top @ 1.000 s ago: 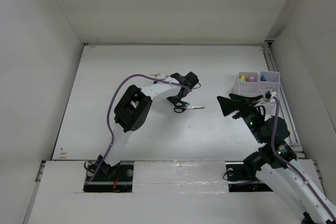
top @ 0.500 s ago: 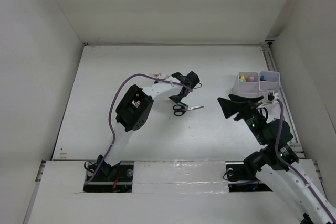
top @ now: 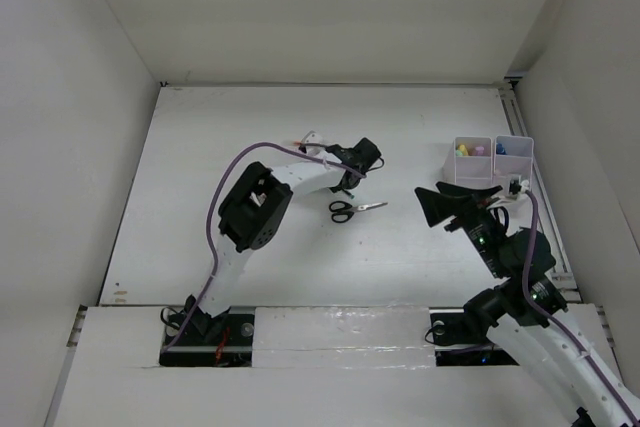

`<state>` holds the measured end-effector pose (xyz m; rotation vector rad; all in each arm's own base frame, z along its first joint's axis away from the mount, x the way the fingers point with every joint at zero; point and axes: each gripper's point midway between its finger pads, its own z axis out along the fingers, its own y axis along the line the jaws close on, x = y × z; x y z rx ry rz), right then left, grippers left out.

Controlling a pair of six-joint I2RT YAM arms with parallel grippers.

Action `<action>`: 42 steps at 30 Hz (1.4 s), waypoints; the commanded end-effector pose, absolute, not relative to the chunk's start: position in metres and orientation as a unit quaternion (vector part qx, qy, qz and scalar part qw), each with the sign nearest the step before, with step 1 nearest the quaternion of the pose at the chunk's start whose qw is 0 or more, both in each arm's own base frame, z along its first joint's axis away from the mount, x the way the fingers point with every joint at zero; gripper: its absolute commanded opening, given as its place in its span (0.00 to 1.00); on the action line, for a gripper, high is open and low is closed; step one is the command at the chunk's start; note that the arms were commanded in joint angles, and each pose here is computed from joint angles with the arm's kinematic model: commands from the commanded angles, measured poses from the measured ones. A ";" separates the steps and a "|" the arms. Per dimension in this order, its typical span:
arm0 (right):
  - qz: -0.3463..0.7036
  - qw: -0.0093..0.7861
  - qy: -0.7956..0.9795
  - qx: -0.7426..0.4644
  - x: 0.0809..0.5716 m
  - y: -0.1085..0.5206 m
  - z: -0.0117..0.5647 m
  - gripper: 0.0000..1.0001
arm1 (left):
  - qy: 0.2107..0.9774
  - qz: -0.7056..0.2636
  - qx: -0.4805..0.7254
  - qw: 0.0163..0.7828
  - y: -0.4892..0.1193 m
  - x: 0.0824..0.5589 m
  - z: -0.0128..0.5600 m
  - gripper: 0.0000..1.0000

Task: Sort the stationery into containers
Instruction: Pick up the pen from the center of the board, then place the pen in the storage box.

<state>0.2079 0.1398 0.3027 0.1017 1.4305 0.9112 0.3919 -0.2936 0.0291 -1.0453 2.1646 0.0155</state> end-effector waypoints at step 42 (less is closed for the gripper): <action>0.448 0.627 0.637 -0.022 0.261 0.208 0.341 0.75 | 0.643 -0.481 0.273 0.529 -0.384 0.218 0.297 0.00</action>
